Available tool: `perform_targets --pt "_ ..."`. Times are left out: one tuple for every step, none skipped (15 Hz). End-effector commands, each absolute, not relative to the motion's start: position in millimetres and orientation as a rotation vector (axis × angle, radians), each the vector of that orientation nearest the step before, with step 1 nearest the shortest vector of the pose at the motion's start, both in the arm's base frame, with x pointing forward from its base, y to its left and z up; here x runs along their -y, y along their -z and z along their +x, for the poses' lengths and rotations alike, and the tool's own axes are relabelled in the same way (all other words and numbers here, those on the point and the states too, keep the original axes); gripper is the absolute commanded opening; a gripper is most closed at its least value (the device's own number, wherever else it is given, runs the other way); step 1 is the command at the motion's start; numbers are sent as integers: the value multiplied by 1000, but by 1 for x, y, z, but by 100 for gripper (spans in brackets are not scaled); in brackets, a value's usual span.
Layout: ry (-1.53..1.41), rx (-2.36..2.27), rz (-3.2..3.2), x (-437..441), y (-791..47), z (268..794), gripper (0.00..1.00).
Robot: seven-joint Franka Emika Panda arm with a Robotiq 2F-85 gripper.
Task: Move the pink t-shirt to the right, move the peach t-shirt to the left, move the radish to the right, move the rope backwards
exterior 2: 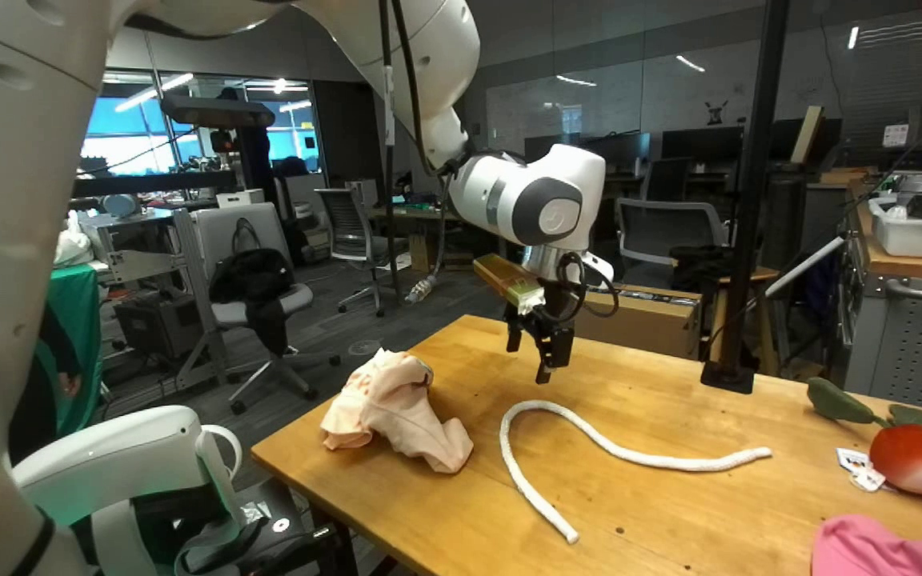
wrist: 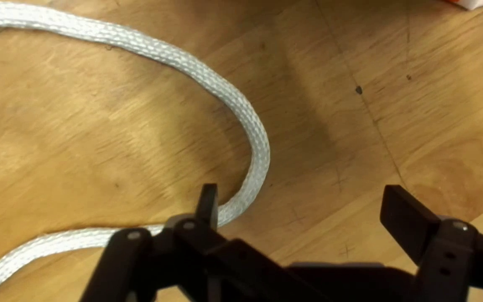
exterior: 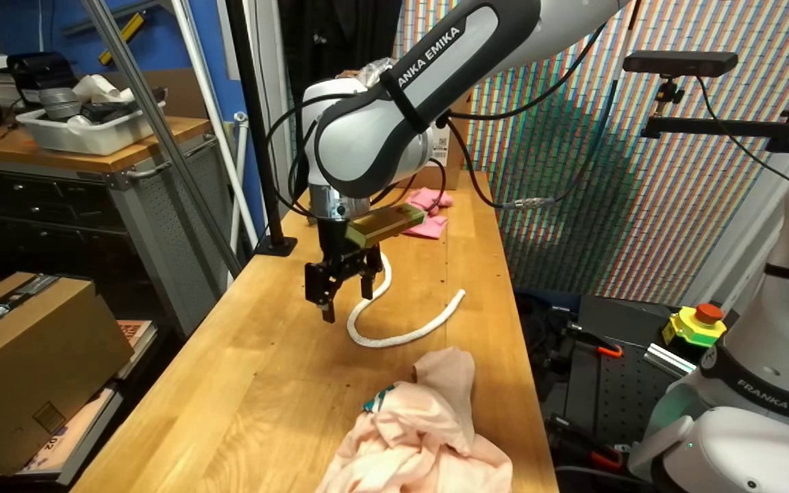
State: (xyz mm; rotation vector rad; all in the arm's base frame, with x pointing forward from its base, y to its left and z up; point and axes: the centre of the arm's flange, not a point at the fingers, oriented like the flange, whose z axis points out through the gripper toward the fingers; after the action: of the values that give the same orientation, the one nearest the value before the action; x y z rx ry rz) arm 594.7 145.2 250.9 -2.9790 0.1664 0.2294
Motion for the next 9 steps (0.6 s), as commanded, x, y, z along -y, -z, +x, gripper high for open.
perform_targets --pt "-243 -103 -2943 -158 -248 581 100" --pt "-246 -89 -2943 -162 -245 579 100" --pt "-247 -74 -2947 -165 -242 577 100" --pt "-237 -68 -2955 -169 -239 577 100" --pt "-222 -72 -2970 -172 -236 577 100" --pt "-212 -69 -2976 -174 -233 577 100" --pt "-195 -75 -2991 -178 -230 577 100" --pt "-188 -65 -2991 -181 -228 577 100" --pt "-176 -62 -2995 -183 -225 577 100"
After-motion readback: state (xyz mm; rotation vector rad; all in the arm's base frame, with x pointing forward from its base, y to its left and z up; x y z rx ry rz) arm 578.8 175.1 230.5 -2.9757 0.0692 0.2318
